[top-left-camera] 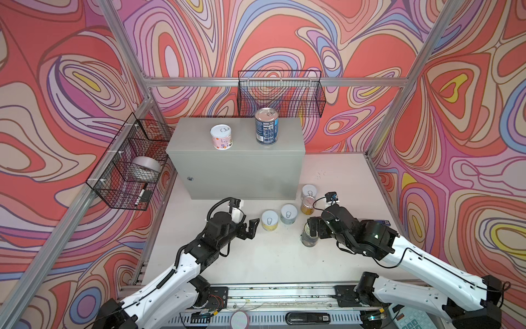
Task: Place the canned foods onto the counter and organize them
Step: 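Withdraw the right gripper and move it above the dark blue can, then lower the right gripper around the dark blue can while the left gripper approaches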
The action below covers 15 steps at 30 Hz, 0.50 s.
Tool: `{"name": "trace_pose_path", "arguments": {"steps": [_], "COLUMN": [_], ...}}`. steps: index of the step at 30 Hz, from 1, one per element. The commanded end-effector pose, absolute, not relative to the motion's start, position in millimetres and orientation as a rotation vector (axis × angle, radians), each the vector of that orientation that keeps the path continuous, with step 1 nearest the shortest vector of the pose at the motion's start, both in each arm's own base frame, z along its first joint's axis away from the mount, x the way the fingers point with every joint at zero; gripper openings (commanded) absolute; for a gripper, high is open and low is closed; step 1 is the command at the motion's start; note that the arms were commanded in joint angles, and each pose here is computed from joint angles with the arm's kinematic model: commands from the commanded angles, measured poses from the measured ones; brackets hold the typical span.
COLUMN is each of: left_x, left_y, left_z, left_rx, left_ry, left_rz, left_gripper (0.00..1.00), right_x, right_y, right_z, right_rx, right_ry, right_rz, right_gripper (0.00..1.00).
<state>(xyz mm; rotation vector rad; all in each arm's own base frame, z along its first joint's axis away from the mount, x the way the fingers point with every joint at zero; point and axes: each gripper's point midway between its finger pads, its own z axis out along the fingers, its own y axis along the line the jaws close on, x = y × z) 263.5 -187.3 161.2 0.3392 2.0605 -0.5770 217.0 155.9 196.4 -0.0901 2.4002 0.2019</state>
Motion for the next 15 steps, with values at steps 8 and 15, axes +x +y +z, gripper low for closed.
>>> {"name": "trace_pose_path", "arguments": {"steps": [8, 15], "left_x": [271.1, 264.9], "left_y": [-226.8, -227.1], "left_z": [172.8, 165.5], "left_rx": [0.563, 0.581], "left_ry": [1.966, 1.990], "left_rz": [-0.549, -0.568], "left_gripper": [1.00, 0.99], "right_x": [199.9, 200.3], "right_y": [169.0, 169.0], "right_z": [146.5, 133.7], "right_rx": [-0.074, -0.044], "right_ry": [2.557, 2.601], "right_rz": [0.281, 0.264], "right_gripper": [0.98, 0.99]}}
